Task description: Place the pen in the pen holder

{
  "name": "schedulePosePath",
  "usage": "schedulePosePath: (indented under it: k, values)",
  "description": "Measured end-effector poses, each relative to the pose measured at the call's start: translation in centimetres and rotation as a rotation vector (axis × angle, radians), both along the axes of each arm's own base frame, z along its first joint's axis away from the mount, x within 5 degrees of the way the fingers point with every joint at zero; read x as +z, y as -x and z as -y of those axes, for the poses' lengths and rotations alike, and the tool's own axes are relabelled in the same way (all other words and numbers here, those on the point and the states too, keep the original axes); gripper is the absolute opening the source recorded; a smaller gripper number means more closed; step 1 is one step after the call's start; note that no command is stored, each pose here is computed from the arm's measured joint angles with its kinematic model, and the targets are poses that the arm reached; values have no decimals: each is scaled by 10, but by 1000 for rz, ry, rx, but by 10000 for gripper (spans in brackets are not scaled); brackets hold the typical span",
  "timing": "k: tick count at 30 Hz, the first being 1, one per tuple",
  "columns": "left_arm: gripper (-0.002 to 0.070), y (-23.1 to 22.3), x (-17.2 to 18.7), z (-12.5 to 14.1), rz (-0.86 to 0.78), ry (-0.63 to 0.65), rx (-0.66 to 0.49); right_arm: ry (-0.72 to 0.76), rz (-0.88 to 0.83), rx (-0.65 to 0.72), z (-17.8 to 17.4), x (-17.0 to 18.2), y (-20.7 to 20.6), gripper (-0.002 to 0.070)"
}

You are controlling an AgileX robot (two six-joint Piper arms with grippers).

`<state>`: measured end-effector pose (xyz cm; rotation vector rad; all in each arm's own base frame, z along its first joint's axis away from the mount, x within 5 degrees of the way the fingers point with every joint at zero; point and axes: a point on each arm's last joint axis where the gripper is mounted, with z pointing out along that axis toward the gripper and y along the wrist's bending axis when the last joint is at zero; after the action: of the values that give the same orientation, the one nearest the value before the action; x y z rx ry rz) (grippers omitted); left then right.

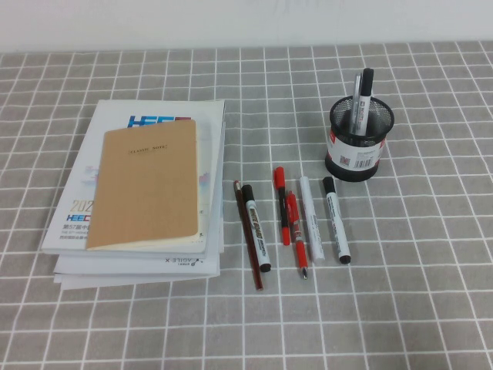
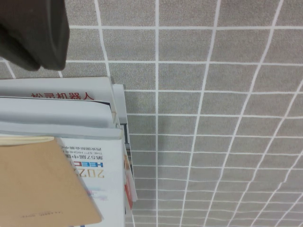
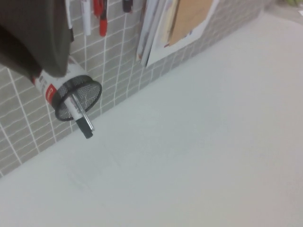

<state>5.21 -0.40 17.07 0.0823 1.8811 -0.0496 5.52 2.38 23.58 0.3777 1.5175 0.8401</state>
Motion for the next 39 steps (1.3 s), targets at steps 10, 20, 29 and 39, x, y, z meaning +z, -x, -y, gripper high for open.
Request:
schedulePosePath:
  k: [10,20,29,39]
  values:
    - [-5,0,0,0,0,0,0,332,-222,257,-22,69,-64,-12]
    - [-5,0,0,0,0,0,0,562,-722,469,-29,68,-150,-13]
    - [-5,0,0,0,0,0,0,861,-1094,436,-56,65,-192,-12]
    - [-5,0,0,0,0,0,0,986,-1153,553,-116,50,-234,-13]
